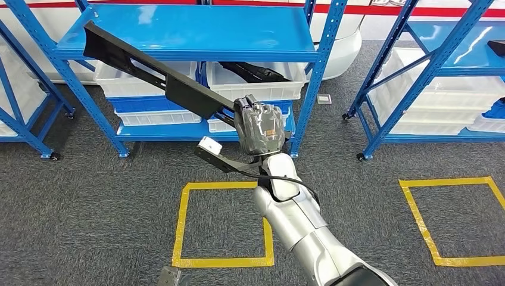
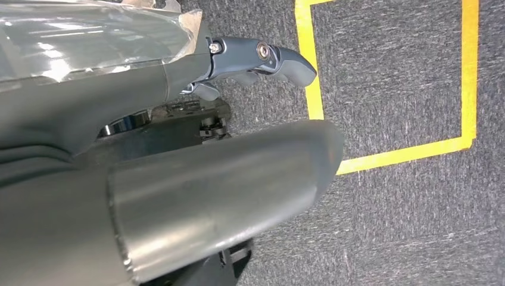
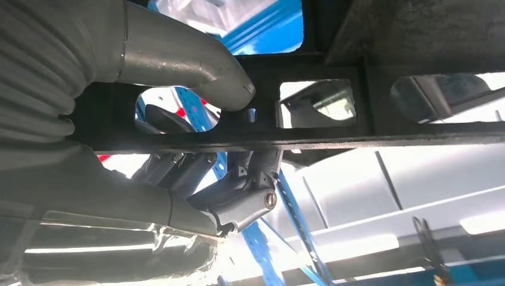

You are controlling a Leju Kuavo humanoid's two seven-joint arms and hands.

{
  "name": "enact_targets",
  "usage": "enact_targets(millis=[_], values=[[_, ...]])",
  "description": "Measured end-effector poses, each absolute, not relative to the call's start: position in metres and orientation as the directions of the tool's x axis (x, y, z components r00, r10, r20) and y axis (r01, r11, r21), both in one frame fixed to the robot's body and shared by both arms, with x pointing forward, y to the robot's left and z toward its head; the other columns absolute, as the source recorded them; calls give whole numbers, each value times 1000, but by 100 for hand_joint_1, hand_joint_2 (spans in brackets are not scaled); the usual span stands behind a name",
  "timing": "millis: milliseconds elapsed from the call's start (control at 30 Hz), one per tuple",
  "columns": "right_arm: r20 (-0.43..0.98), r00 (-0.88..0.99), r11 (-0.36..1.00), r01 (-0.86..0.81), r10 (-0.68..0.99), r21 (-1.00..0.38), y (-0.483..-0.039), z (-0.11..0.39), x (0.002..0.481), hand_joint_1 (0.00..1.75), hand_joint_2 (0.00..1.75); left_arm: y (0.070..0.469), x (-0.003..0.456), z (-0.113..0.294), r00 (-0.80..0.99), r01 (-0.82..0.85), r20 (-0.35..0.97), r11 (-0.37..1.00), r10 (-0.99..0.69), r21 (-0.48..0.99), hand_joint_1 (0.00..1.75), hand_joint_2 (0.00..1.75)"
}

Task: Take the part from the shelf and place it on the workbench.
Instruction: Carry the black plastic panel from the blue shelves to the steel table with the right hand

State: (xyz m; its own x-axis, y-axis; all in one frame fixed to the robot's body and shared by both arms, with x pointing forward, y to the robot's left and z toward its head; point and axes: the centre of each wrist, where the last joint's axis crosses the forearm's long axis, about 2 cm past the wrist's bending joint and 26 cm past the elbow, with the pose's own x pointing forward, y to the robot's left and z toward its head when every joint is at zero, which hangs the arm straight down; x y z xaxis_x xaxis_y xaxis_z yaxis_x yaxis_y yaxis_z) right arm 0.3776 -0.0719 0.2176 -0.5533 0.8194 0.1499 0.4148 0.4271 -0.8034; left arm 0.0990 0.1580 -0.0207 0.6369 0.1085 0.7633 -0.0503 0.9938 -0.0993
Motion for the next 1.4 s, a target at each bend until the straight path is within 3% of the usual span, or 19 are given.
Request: enact_targets(millis=[933, 1400], values=[[233, -584, 509, 367, 777, -778, -69, 221, 380, 175, 175, 162, 93, -20, 631, -96, 763, 990, 142, -105, 0, 0], [205, -560, 470, 383, 803, -795, -79, 217, 385, 175, 175, 159, 91, -13, 634, -92, 760, 989, 146, -113, 0, 0]])
